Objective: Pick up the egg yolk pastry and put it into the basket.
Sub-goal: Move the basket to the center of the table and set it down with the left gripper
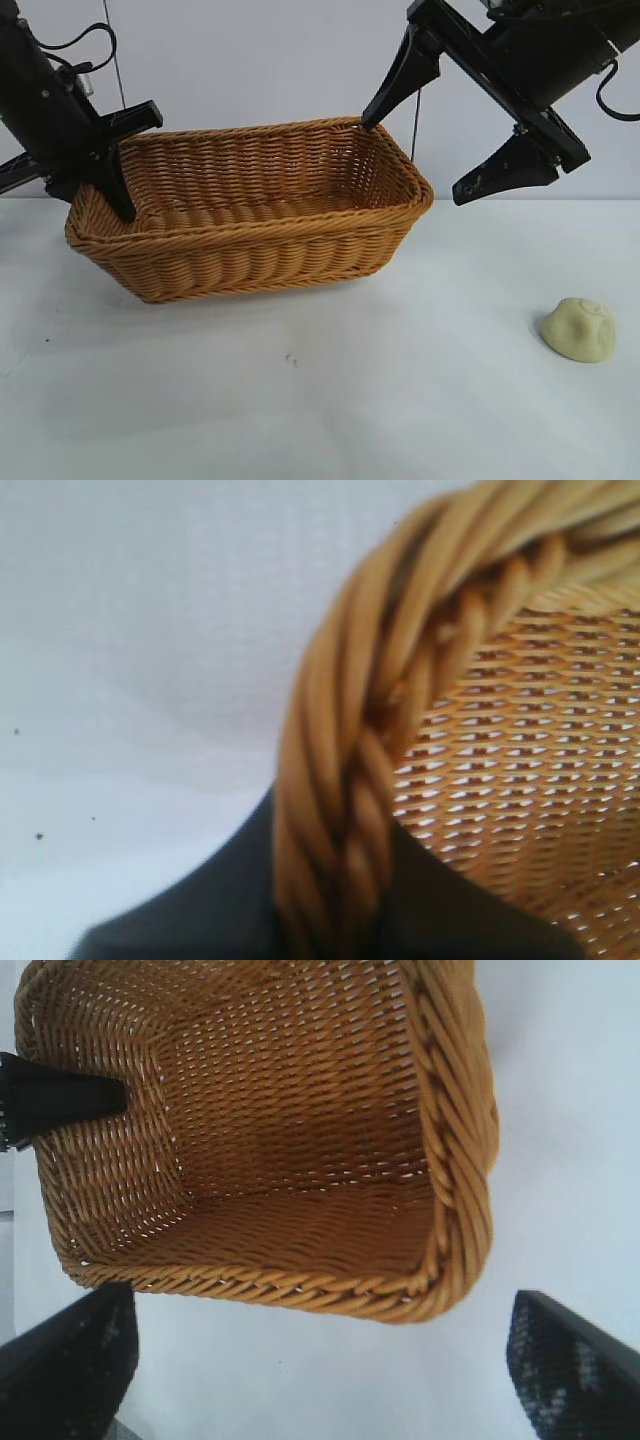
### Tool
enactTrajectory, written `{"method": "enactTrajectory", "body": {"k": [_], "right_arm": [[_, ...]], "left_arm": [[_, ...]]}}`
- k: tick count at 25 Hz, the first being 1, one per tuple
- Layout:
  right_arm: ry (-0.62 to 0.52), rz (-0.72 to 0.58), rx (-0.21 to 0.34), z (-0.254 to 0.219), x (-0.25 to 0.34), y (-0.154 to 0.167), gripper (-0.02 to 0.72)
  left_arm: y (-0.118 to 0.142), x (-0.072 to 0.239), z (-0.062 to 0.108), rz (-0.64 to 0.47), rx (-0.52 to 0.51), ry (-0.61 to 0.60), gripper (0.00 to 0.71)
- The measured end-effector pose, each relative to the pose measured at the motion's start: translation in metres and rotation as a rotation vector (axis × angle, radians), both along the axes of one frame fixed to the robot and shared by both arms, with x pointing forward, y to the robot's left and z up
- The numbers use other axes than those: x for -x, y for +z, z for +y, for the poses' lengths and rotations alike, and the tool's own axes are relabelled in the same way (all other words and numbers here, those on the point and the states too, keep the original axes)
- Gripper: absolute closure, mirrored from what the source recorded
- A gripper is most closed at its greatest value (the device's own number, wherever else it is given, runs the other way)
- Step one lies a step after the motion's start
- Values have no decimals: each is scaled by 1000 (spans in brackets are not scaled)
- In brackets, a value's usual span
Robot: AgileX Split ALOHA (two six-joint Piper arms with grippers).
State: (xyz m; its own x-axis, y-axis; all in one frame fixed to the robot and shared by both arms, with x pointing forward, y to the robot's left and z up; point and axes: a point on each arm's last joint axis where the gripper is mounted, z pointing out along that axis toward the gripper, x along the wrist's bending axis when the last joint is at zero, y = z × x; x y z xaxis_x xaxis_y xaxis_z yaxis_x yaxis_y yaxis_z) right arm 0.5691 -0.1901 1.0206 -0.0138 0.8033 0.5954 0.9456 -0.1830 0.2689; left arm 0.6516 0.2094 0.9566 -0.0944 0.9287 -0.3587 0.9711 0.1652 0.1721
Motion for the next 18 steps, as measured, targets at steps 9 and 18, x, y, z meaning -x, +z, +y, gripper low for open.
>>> {"method": "enactTrajectory", "body": {"k": [9,18], "right_arm": [[1,-1,0,0,0,0,10],[0,0,0,0,0,0,10]], "left_arm": [[-1,11,-19,55,-2,-117,602],[-11,12,-24,94,7,-127,602]]}}
